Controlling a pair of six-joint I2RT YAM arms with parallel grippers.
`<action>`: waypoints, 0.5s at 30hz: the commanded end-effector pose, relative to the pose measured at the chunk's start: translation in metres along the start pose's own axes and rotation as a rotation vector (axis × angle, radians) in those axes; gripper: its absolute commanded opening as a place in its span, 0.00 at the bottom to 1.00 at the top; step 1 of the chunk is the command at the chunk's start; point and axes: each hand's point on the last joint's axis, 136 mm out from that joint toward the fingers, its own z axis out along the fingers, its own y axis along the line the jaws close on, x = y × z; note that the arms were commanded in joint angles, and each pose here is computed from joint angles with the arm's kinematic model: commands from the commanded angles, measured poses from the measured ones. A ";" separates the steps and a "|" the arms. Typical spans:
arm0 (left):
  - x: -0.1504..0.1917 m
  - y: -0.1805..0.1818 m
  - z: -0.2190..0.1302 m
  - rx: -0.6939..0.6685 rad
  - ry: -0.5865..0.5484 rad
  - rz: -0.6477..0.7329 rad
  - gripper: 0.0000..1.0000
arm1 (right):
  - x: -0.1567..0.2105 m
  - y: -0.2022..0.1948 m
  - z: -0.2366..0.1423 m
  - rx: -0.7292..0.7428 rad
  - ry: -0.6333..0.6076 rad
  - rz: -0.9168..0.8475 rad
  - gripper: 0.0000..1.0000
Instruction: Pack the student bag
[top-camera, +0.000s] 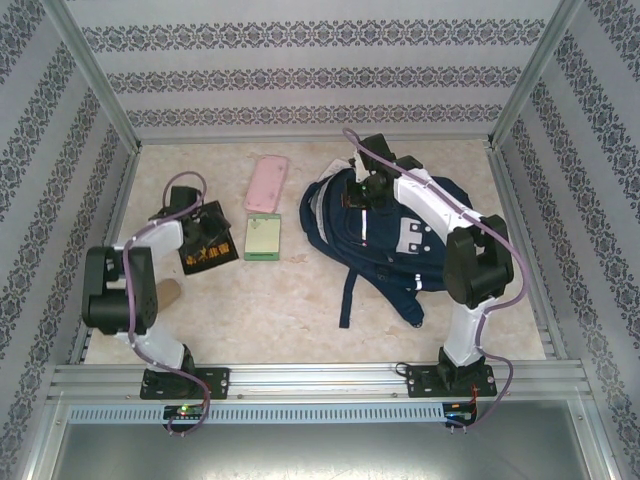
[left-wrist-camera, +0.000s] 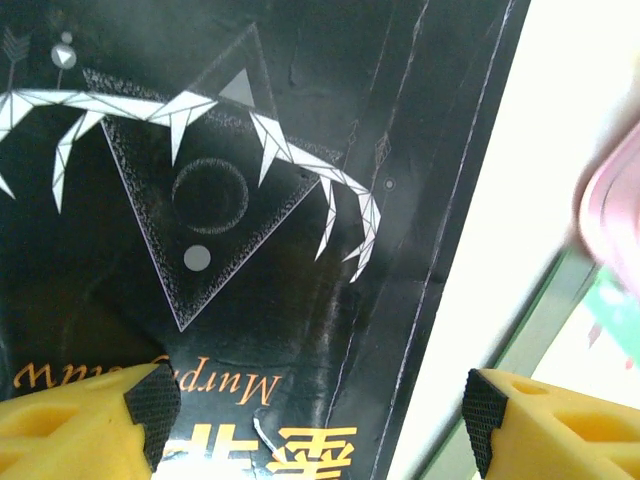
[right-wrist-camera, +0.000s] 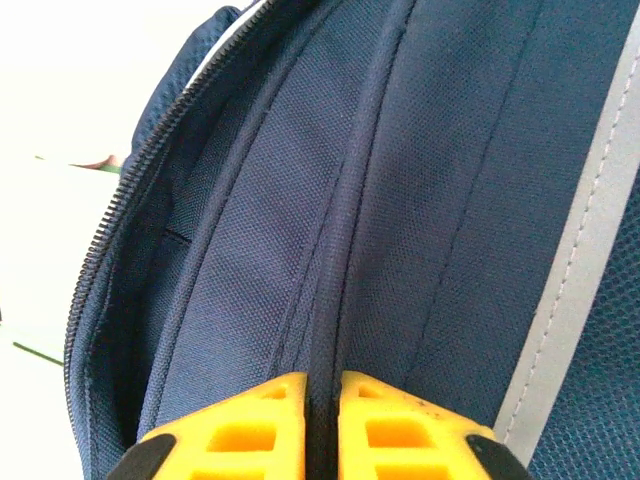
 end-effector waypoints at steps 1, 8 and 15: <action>0.086 0.065 -0.001 -0.191 0.198 -0.084 0.79 | -0.011 -0.008 0.000 0.045 -0.018 -0.037 0.21; 0.134 0.078 -0.032 -0.150 0.180 -0.092 0.80 | -0.005 0.008 -0.005 0.067 -0.044 -0.053 0.36; 0.104 0.066 -0.079 -0.109 0.031 -0.041 0.83 | 0.010 0.068 -0.015 -0.015 -0.104 -0.119 0.45</action>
